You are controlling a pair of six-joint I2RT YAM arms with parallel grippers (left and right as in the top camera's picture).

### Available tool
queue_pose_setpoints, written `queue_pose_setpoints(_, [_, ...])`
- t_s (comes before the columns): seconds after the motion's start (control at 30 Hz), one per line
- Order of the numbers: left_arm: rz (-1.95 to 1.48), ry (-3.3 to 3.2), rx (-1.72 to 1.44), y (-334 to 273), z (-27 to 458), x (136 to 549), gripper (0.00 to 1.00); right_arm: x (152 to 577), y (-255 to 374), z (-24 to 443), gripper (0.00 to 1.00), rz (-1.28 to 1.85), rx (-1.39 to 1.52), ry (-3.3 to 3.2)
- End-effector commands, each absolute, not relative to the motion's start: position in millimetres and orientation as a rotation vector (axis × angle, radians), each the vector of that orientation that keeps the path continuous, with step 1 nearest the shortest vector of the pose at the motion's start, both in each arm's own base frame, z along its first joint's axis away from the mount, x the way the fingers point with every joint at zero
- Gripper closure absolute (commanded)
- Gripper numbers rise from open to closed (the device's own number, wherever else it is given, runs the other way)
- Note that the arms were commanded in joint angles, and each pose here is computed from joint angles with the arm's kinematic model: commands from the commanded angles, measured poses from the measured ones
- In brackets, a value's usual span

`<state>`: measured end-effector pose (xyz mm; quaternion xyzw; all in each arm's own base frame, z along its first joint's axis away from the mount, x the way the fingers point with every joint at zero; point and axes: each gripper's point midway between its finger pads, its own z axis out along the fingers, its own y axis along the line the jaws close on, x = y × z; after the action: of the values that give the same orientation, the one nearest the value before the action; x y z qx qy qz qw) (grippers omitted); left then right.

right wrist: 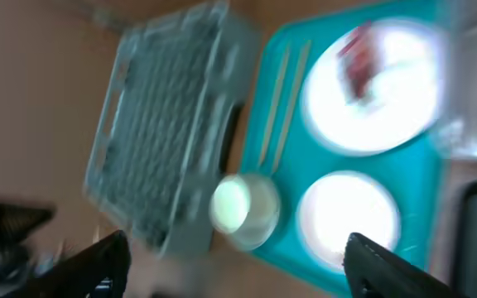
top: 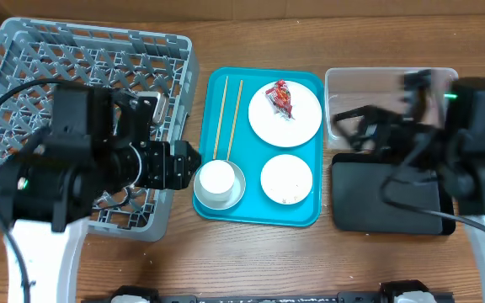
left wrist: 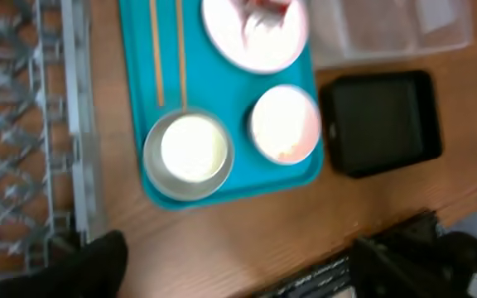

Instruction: Sort waste into correct bins and load items into the dishwasher

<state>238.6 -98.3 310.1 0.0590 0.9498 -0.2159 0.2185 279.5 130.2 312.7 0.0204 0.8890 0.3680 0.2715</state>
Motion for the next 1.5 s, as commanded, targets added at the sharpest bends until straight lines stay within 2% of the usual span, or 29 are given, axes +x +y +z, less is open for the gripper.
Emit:
queue_pose_setpoints(0.0, [-0.44,2.697,0.055,-78,296,250,0.19,257,191,300,0.18,1.079,-0.167,2.498])
queue_pose_setpoints(0.1, [-0.335,2.692,-0.062,-61,298,253,0.2,249,224,266,0.19,0.891,-0.189,2.625])
queue_pose_setpoints(0.17, [-0.28,2.662,-0.098,-50,309,254,0.28,246,241,244,0.2,0.752,-0.195,2.678])
queue_pose_setpoints(0.23, [-0.22,2.612,-0.158,-36,327,254,0.3,247,255,223,0.22,0.627,-0.171,2.712])
queue_pose_setpoints(0.3, [-0.174,2.552,-0.222,-21,346,252,0.25,250,268,204,0.26,0.546,-0.15,2.732])
queue_pose_setpoints(0.33, [-0.165,2.526,-0.24,-16,355,251,0.1,251,277,195,0.27,0.533,-0.17,2.739])
queue_pose_setpoints(0.37, [-0.161,2.503,-0.253,-13,363,248,0.0,253,289,184,0.3,0.529,-0.195,2.75])
queue_pose_setpoints(0.47, [-0.158,2.462,-0.265,-9,377,239,0.0,258,315,153,0.37,0.514,-0.243,2.775])
queue_pose_setpoints(0.57, [-0.176,2.446,-0.273,-11,382,234,0.0,265,326,121,0.49,0.476,-0.241,2.815])
queue_pose_setpoints(0.67, [-0.184,2.468,-0.277,-12,378,228,0.0,274,327,103,0.51,0.438,-0.184,2.833])
queue_pose_setpoints(0.8, [-0.176,2.509,-0.284,-11,371,224,0.0,285,321,100,0.59,0.394,-0.134,2.807])
queue_pose_setpoints(0.87, [-0.174,2.522,-0.287,-11,369,223,0.0,287,321,101,0.68,0.394,-0.13,2.797])
queue_pose_setpoints(1.0, [-0.187,2.528,-0.283,-13,368,224,0.0,285,319,93,0.66,0.379,-0.131,2.81])
queue_pose_setpoints(1.07, [-0.201,2.532,-0.279,-15,368,223,0.0,284,316,85,0.69,0.358,-0.129,2.818])
queue_pose_setpoints(1.1, [-0.201,2.533,-0.279,-15,368,223,0.0,284,314,82,0.73,0.346,-0.128,2.82])
queue_pose_setpoints(1.2, [-0.199,2.538,-0.279,-15,367,222,0.0,284,313,83,0.93,0.339,-0.127,2.817])
queue_pose_setpoints(1.23, [-0.199,2.539,-0.279,-15,367,222,0.0,285,314,87,0.96,0.348,-0.125,2.809])
queue_pose_setpoints(1.47, [-0.199,2.539,-0.276,-15,367,222,0.0,300,295,148,0.96,0.435,-0.049,2.711])
